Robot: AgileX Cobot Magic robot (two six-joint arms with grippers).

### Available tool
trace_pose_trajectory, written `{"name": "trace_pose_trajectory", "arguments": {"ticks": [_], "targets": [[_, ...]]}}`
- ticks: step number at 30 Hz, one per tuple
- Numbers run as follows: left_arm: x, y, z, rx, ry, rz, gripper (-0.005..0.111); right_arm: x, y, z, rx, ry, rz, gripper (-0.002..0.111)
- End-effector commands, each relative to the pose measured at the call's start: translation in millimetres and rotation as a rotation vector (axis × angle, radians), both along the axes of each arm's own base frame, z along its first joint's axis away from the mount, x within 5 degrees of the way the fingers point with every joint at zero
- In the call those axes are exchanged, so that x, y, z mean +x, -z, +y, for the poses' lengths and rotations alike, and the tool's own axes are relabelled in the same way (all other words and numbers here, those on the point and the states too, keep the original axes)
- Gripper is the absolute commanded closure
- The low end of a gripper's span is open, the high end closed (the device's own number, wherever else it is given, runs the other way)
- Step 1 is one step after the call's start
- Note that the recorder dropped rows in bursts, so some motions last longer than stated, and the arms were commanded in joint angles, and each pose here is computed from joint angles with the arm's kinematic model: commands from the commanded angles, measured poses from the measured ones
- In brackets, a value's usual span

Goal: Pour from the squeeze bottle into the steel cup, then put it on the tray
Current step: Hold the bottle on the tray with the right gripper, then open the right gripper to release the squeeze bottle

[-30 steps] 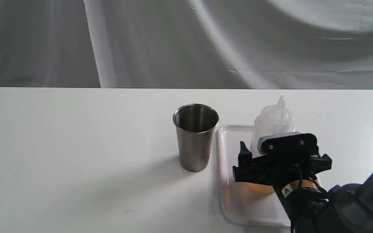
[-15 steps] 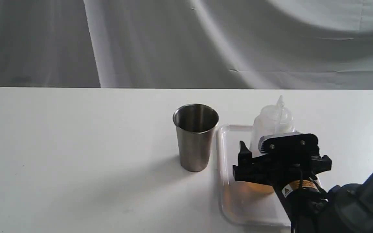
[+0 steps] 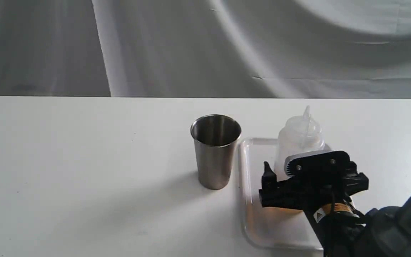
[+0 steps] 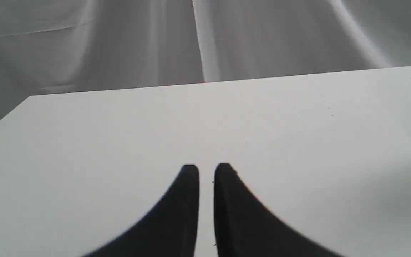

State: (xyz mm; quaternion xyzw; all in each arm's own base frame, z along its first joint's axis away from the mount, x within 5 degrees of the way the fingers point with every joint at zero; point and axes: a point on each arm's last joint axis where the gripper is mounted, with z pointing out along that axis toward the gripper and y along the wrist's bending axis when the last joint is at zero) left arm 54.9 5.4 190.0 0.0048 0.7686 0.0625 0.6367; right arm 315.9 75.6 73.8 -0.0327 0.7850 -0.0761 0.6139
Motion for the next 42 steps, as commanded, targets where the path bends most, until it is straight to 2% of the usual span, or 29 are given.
{"name": "trace_pose_trajectory", "arguments": {"ticks": [1,10,20,31,37,42], "targets": [[-0.1,0.6,-0.2,0.001,0.003,-0.008,0.098,-10.2,3.2,-2.8,-0.019,-0.013,0.020,0.003],[-0.1,0.6,-0.2,0.001,0.003,-0.008,0.098,-29.2,6.3,3.3,-0.028,-0.135,0.068,0.003],[-0.1,0.6,-0.2,0.001,0.003,-0.008,0.098,-42.3,-19.3,11.3,-0.003,-0.133,0.013,0.003],[-0.1,0.6,-0.2,0.001,0.003,-0.008,0.098,-87.8,-51.9,-2.0,0.020,-0.108,-0.018,0.003],[-0.1,0.6,-0.2,0.001,0.003,-0.008,0.098,-122.0,-75.8,5.2,-0.029,-0.227,-0.084,0.003],[-0.1,0.6,-0.2,0.001,0.003,-0.008,0.098,-146.6,-94.7,12.7,0.005,-0.329,-0.163,0.003]]}}
